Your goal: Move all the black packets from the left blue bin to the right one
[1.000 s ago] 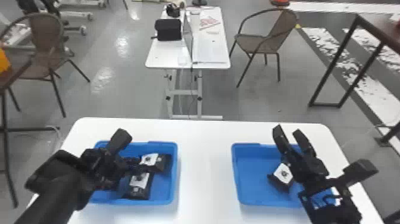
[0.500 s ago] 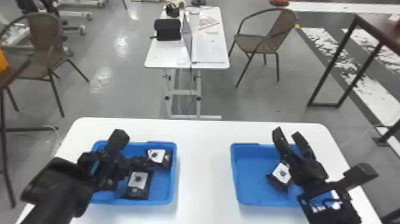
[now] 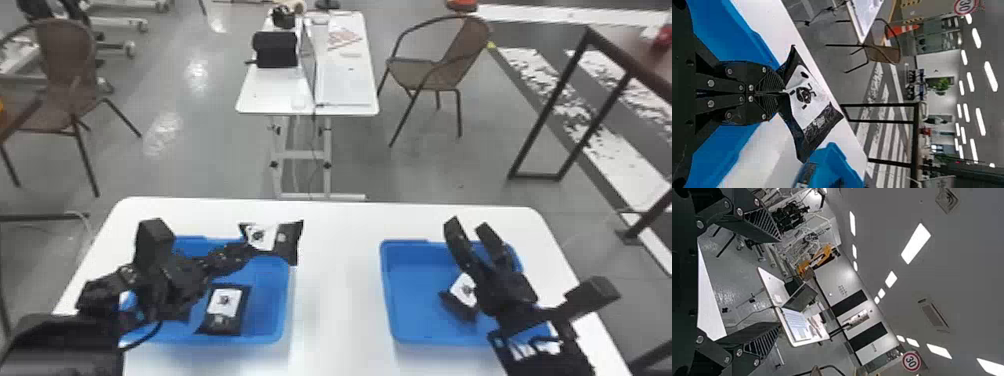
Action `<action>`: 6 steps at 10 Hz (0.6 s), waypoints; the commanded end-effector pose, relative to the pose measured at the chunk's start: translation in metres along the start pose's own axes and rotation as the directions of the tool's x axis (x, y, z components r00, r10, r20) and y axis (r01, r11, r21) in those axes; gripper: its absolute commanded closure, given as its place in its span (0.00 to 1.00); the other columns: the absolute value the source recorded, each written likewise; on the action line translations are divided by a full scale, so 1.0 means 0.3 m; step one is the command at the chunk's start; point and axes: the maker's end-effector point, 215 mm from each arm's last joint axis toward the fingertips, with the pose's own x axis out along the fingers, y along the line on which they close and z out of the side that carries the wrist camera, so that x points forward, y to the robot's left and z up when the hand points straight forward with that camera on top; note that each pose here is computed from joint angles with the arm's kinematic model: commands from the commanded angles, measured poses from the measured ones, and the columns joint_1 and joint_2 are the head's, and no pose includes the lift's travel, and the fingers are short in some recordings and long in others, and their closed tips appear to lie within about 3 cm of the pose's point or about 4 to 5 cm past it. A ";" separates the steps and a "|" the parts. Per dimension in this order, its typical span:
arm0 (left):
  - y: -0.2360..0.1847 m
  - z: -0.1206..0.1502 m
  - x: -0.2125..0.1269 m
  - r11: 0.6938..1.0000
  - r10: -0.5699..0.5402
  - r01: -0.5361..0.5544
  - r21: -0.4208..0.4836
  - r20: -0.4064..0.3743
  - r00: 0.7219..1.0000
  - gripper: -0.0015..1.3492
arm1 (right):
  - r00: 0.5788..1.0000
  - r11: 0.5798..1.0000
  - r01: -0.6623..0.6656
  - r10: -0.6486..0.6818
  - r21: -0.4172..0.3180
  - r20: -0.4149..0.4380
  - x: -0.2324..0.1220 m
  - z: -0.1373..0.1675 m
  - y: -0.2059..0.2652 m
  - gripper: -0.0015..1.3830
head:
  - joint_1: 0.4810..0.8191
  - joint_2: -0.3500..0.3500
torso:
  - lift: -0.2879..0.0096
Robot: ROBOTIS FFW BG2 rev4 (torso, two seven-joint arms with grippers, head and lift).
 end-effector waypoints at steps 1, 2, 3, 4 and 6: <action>-0.072 0.174 0.040 0.999 -0.037 0.036 0.009 0.142 0.989 0.90 | 0.998 0.998 -0.054 0.055 0.022 -0.018 0.040 -0.020 0.053 0.21 | 0.63 0.39 | 0.97; -0.075 0.222 0.050 0.999 -0.049 0.050 -0.003 0.184 0.982 0.90 | 0.994 0.993 -0.107 0.108 0.041 -0.022 0.091 -0.039 0.118 0.21 | 0.63 0.37 | 0.97; -0.089 0.245 0.080 0.996 -0.080 0.083 -0.009 0.200 0.977 0.90 | 0.990 0.988 -0.138 0.140 0.064 -0.028 0.126 -0.058 0.168 0.21 | 0.63 0.37 | 0.97; -0.117 0.274 0.125 0.991 -0.127 0.133 -0.011 0.221 0.967 0.90 | 0.986 0.984 -0.159 0.163 0.080 -0.037 0.157 -0.072 0.202 0.21 | 0.63 0.38 | 0.97; -0.182 0.342 0.206 0.974 -0.210 0.225 -0.026 0.267 0.941 0.90 | 0.975 0.973 -0.212 0.217 0.092 -0.047 0.217 -0.081 0.262 0.21 | 0.63 0.39 | 0.97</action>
